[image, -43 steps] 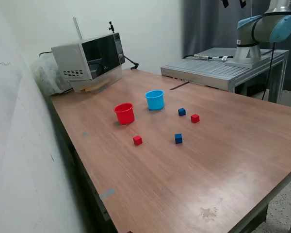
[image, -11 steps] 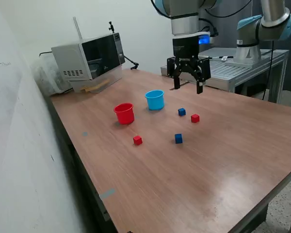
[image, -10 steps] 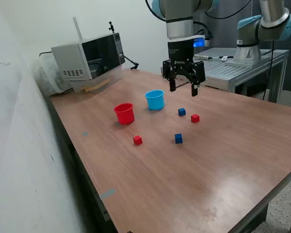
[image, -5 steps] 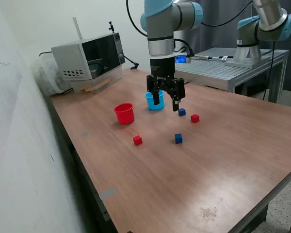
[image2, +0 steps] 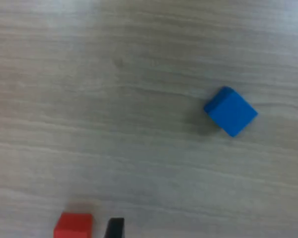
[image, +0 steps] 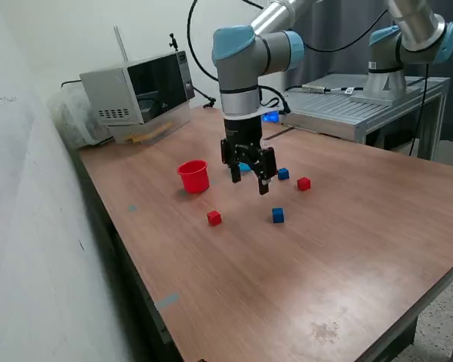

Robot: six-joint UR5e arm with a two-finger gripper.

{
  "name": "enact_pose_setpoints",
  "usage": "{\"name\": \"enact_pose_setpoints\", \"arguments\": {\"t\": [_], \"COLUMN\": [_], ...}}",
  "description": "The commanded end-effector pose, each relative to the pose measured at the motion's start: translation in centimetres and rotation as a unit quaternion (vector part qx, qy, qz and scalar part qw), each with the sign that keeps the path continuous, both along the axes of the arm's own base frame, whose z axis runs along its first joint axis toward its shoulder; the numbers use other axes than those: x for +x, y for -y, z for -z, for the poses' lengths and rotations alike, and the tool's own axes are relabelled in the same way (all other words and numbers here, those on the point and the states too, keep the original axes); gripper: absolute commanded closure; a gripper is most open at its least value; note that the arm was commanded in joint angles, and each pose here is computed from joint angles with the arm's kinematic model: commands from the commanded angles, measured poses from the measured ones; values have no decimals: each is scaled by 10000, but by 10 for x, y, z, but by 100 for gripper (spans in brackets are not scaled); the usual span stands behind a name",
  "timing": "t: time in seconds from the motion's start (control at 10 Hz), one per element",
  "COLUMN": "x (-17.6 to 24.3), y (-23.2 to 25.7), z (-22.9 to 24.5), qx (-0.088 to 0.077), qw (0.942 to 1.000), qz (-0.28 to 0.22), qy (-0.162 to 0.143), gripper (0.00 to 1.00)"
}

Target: Place red objects in the red bin, and blue objects in the blue bin.

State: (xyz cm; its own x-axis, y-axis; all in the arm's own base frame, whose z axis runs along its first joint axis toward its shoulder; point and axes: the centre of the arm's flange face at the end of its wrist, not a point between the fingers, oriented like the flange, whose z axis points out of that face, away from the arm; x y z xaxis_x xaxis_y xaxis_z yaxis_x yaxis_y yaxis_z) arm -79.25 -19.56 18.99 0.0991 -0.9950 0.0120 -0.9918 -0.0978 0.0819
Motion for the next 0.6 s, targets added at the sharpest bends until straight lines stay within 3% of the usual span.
{"name": "enact_pose_setpoints", "arguments": {"t": [0.0, 0.5], "x": [-9, -41], "y": [-16, -52], "z": [38, 24], "qx": [14, 51], "qw": [9999, 9994], "qz": [8, 152], "qy": [100, -309], "gripper": [0, 0]}}
